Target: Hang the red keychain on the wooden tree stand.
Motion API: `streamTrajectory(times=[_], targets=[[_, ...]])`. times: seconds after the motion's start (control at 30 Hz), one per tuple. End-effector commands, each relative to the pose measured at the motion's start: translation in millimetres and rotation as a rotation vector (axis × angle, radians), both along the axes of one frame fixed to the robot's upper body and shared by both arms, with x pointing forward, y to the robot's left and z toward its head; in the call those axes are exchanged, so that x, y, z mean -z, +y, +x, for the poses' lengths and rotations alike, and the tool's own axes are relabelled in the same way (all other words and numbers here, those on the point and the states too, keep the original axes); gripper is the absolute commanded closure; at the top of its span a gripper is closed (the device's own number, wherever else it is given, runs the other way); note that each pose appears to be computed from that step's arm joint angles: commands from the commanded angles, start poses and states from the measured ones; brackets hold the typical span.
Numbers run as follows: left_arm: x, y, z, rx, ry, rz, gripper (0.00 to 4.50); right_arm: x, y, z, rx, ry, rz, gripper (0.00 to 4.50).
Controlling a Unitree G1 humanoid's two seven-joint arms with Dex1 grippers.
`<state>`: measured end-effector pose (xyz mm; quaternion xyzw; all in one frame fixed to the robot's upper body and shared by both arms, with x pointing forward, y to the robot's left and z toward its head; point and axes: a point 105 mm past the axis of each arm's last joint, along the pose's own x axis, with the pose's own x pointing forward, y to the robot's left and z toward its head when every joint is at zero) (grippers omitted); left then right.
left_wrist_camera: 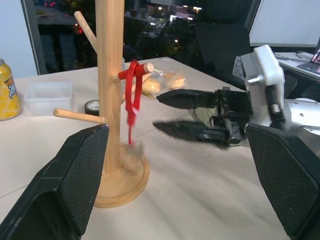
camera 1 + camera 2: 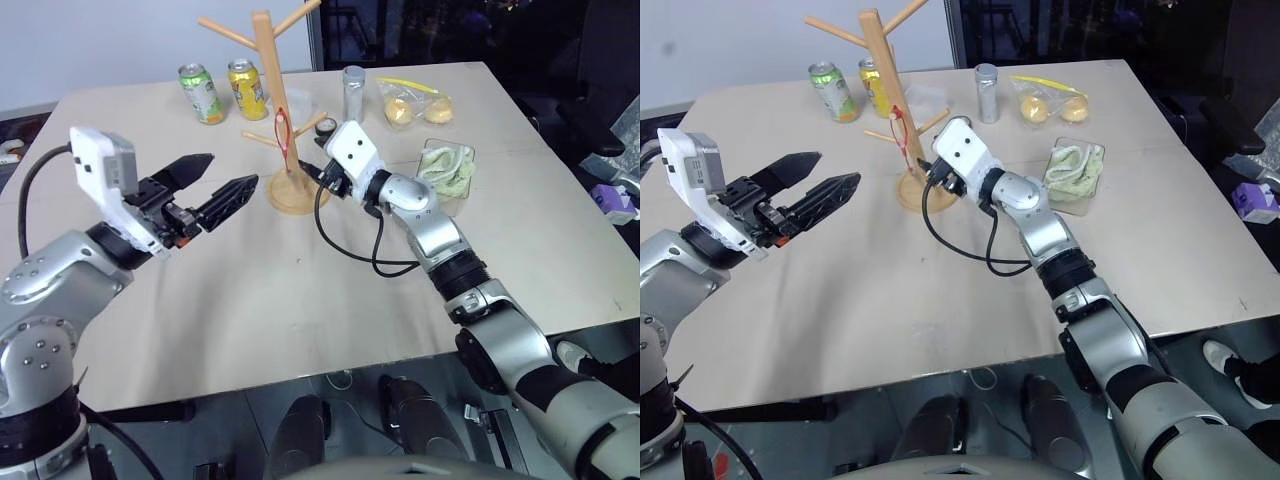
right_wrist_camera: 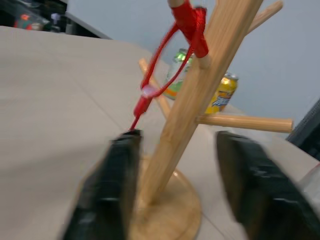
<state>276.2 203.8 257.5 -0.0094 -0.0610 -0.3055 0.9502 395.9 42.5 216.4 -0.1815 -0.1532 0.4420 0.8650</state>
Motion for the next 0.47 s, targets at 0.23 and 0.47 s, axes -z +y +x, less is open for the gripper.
streamTrajectory(times=[0.23,0.47], targets=[[12,27,19,-0.004,0.095,0.266,0.0,-15,-89,-40,-0.144,0.163,-0.057,0.08],[3,44,31,0.07,0.106,0.376,0.0,-47,-127,-78,-0.236,0.317,-0.06,0.08]])
